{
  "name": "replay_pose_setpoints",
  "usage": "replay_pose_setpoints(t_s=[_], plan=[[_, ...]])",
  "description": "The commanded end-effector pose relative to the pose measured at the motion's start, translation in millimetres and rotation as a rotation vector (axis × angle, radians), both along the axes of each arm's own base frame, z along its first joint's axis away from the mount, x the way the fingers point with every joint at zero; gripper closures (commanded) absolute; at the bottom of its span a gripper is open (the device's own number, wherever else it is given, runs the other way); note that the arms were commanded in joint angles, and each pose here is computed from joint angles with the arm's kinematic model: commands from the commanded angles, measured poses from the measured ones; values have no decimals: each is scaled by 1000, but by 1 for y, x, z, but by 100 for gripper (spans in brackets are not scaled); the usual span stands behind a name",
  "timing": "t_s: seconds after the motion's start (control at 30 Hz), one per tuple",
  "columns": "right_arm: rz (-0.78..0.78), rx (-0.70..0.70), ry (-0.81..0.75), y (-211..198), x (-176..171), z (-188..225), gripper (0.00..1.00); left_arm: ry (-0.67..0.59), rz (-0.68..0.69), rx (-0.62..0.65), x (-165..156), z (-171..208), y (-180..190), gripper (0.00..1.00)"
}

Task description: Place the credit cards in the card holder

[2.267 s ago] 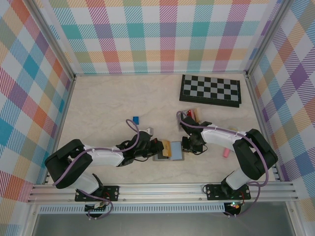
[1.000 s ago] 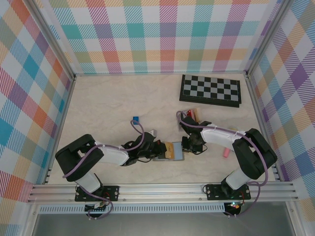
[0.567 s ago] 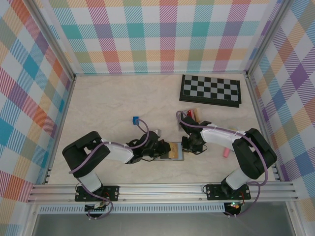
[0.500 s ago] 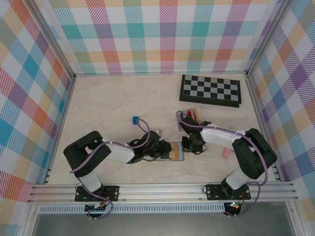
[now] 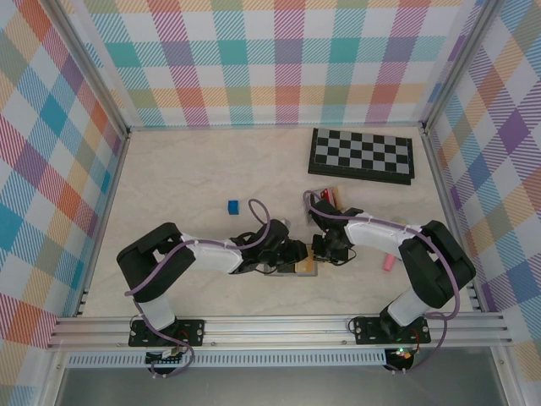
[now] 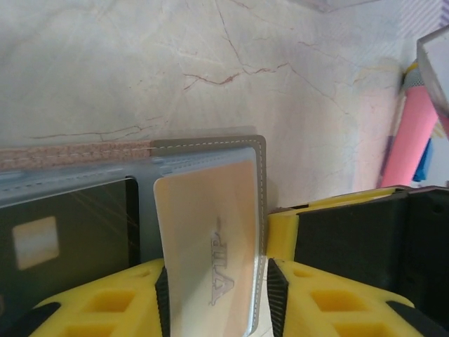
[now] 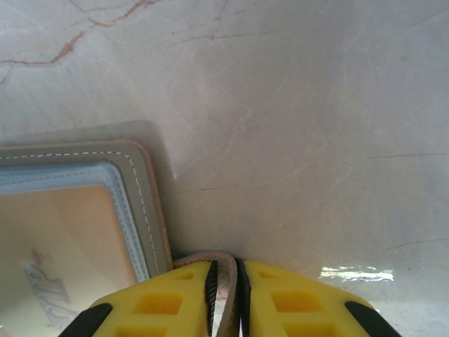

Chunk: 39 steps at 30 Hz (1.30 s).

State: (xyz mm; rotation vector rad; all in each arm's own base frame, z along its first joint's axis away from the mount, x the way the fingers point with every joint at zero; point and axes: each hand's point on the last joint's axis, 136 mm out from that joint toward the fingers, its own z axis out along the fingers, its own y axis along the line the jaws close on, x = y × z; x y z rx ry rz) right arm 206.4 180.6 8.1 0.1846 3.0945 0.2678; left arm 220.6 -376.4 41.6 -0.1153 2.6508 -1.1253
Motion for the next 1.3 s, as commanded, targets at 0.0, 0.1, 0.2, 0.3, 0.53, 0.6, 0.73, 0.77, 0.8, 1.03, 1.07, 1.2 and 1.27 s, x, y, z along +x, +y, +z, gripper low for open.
replay_pose_setpoints(t_s=[0.0,0.1,0.2,0.3,0.53,0.6,0.73,0.77,0.8,1.03,1.07,1.2,1.27], plan=[[9,66,54,17,-11,-25,81,27,-106,100,-27,-18,-4,54],[4,50,53,14,-11,-25,80,11,-118,114,-27,-10,-3,49],[-4,23,51,9,-11,-25,81,-31,-87,159,-21,4,9,41],[-13,10,52,6,-12,-27,81,-80,-75,163,-18,28,17,34],[-12,27,46,8,-11,-25,81,-123,15,271,-11,54,59,23],[-5,36,37,10,-10,-22,81,-102,48,299,-8,46,79,20],[7,47,40,14,-8,-21,81,-12,103,266,-1,24,102,18],[10,47,43,14,-8,-22,81,1,103,251,0,21,102,18],[11,48,43,15,-8,-22,81,12,104,239,1,18,101,18],[11,52,49,16,-9,-23,81,52,92,216,4,2,91,20],[13,51,50,16,-9,-24,81,57,90,214,4,0,90,21],[15,53,57,16,-10,-25,81,64,87,221,5,-7,88,22],[15,53,59,16,-11,-25,81,67,79,229,5,-10,87,23]])
